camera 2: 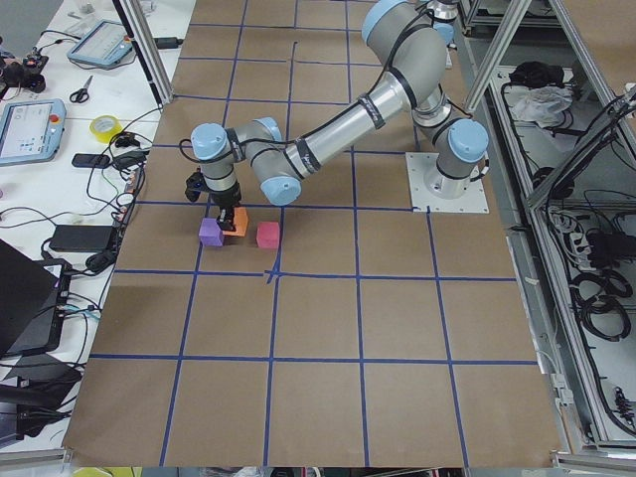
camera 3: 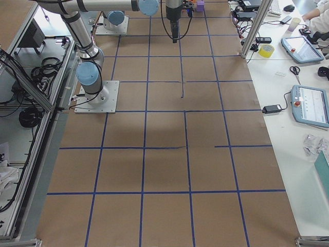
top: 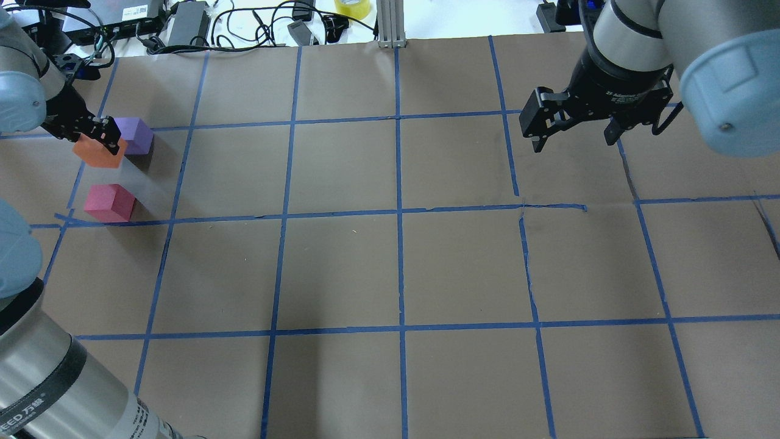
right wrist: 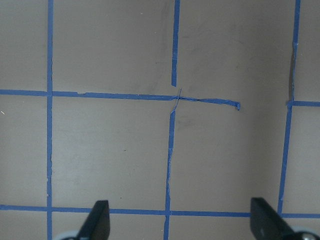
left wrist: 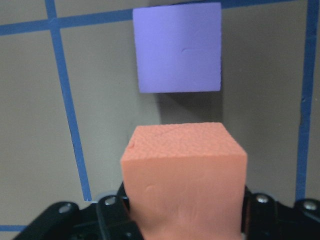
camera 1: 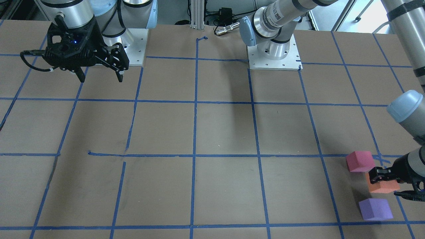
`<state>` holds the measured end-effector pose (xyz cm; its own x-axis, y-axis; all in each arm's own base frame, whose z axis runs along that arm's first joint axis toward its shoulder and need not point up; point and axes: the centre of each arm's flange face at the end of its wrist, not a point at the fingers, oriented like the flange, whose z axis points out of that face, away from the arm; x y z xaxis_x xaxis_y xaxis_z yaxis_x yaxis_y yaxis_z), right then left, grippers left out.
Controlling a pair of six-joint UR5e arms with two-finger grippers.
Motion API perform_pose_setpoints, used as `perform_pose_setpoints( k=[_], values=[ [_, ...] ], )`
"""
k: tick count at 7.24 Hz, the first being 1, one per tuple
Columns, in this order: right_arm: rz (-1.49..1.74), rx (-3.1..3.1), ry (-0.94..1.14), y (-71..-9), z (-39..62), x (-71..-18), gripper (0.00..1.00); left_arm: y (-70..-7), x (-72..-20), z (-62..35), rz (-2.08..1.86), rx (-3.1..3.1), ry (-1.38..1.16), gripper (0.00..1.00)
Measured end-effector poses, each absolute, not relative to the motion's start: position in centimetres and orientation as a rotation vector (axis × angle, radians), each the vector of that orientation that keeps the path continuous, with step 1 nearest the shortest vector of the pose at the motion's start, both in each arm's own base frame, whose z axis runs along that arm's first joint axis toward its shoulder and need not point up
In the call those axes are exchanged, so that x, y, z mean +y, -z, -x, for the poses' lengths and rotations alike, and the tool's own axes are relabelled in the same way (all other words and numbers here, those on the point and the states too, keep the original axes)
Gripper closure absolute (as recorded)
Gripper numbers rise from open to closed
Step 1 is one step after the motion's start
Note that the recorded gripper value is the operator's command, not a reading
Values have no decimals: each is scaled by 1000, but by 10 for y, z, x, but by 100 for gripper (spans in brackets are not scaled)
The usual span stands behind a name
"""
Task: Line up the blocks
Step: 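Lower the orange cube between the purple and pink cubes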
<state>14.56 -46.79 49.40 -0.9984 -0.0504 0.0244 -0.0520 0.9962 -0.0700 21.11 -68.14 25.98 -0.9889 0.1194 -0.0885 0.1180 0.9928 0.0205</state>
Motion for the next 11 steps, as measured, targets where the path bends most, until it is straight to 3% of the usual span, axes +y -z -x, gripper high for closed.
perform_pose_setpoints(
  k=[11],
  values=[
    [-83,-3108,-111,-494,-145,-468,0,-242,-678,-217,-84,3120,-6,100]
  ],
)
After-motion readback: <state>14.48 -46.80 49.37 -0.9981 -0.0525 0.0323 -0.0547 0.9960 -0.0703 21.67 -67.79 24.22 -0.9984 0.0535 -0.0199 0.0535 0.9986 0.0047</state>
